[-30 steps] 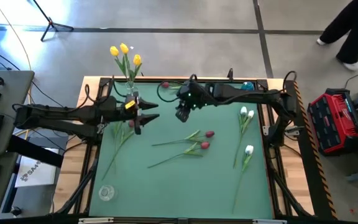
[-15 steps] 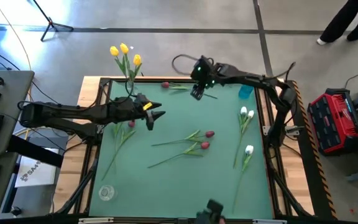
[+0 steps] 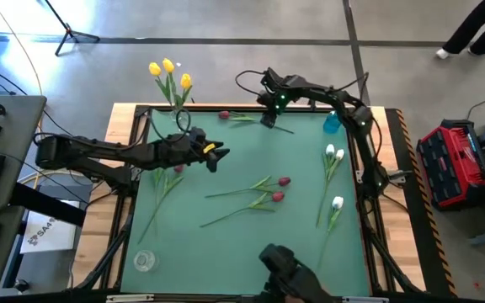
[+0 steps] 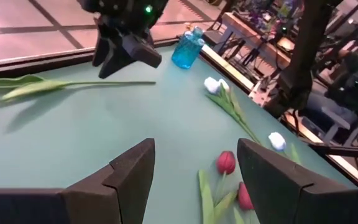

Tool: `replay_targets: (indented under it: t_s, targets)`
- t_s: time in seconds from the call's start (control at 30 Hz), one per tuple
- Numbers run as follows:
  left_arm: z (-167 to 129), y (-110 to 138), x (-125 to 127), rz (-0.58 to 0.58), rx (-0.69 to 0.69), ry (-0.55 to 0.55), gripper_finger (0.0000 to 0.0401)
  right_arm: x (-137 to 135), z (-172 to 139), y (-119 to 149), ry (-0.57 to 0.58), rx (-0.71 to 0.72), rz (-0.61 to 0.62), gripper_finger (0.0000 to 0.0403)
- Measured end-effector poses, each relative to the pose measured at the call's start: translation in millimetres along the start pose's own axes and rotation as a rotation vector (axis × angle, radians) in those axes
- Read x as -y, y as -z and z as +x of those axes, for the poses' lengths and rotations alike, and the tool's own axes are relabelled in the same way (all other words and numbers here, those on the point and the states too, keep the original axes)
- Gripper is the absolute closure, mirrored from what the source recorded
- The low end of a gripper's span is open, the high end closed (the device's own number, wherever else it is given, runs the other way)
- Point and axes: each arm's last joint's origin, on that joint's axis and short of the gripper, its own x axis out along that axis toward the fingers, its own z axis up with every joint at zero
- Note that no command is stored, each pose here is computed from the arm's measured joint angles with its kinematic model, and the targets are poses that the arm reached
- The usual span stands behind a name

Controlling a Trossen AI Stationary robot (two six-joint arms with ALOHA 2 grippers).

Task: Sort flowers into vase by color
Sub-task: Put the top right red tulip into the blue vase

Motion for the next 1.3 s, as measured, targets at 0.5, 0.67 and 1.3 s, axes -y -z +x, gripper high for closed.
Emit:
replay_targets:
  t_s: [0.5,0.67,1.3]
  targets:
    - [2.4,2.0,-1.5,-0.018,0.005,-0.032,0.0183,-5.7,36.1,-26.6,-0.002,-0.091,-0.064,0.0266]
    - [2.4,2.2,-1.7,0.009,0.003,-0.034,0.0183,-5.7,37.4,-26.7,0.036,-0.099,-0.064,0.0332]
    - [7.0,-14.5,-17.8,-0.056,0.064,-0.040,0.0183,-12.0,-120.5,-38.9,-0.067,0.225,0.231,0.0402]
